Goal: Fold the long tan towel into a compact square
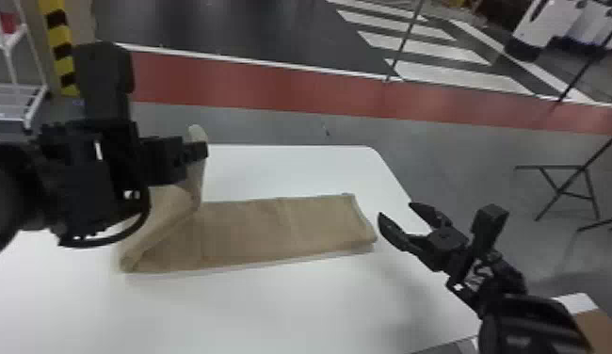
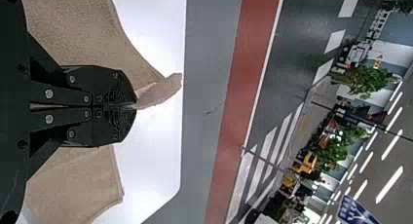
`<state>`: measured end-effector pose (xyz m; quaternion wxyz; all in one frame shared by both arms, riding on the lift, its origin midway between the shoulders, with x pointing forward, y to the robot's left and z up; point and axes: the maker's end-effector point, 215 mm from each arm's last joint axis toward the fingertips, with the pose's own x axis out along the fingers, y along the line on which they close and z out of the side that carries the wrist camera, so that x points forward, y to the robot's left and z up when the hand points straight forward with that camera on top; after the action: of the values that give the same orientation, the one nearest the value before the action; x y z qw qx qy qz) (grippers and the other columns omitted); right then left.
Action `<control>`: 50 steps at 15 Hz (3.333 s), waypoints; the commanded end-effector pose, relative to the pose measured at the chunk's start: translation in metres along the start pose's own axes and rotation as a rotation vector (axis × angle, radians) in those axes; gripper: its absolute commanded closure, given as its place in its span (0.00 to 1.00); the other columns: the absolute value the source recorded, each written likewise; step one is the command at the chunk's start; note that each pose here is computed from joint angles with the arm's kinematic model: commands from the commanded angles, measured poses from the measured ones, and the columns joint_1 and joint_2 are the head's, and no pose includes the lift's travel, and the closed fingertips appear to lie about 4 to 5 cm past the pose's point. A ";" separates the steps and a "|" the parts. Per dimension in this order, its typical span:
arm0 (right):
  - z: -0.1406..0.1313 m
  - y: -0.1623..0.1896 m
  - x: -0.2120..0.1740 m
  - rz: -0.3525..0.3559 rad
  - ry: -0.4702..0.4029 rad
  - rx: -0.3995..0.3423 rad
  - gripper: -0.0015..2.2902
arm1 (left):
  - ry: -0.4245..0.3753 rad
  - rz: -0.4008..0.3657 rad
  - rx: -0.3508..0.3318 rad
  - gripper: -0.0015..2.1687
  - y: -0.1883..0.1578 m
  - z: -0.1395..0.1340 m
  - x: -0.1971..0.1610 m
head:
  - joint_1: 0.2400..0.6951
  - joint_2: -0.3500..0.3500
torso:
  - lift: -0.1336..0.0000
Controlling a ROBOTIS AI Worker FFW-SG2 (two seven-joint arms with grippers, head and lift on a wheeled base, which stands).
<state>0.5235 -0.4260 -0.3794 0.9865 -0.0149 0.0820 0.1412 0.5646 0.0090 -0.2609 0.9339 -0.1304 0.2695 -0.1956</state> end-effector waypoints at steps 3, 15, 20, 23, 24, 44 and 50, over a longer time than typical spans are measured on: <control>-0.004 -0.017 -0.015 -0.023 -0.077 -0.001 0.04 | -0.080 0.112 0.138 0.87 -0.027 -0.016 0.030 | 0.94 0.00 | 0.07; -0.012 -0.045 -0.037 -0.060 -0.121 -0.003 0.04 | -0.038 0.133 0.123 0.87 -0.039 -0.092 0.071 | 1.00 0.00 | 0.07; -0.014 -0.045 -0.041 -0.061 -0.127 0.006 0.04 | -0.071 0.058 0.084 0.00 -0.056 -0.091 0.077 | 1.00 0.00 | 0.07; -0.004 -0.030 -0.034 -0.037 -0.136 0.030 0.04 | -0.086 0.033 0.072 0.02 -0.062 -0.091 0.071 | 1.00 0.00 | 0.07; -0.003 -0.021 -0.028 -0.026 -0.126 0.045 0.04 | -0.104 0.022 0.056 0.03 -0.063 -0.086 0.067 | 1.00 0.00 | 0.07; -0.027 0.239 0.108 0.139 0.239 0.197 0.21 | -0.169 0.293 0.231 0.04 0.149 -0.110 -0.050 | 1.00 0.47 | 0.07; -0.049 0.240 0.116 0.134 0.304 0.174 0.25 | -0.170 0.287 0.229 0.04 0.144 -0.113 -0.054 | 1.00 0.47 | 0.07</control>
<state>0.5571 -0.1669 -0.4432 0.9497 0.0562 0.2383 0.1953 0.5041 0.1430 -0.3800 0.9800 0.0008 0.1820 -0.0799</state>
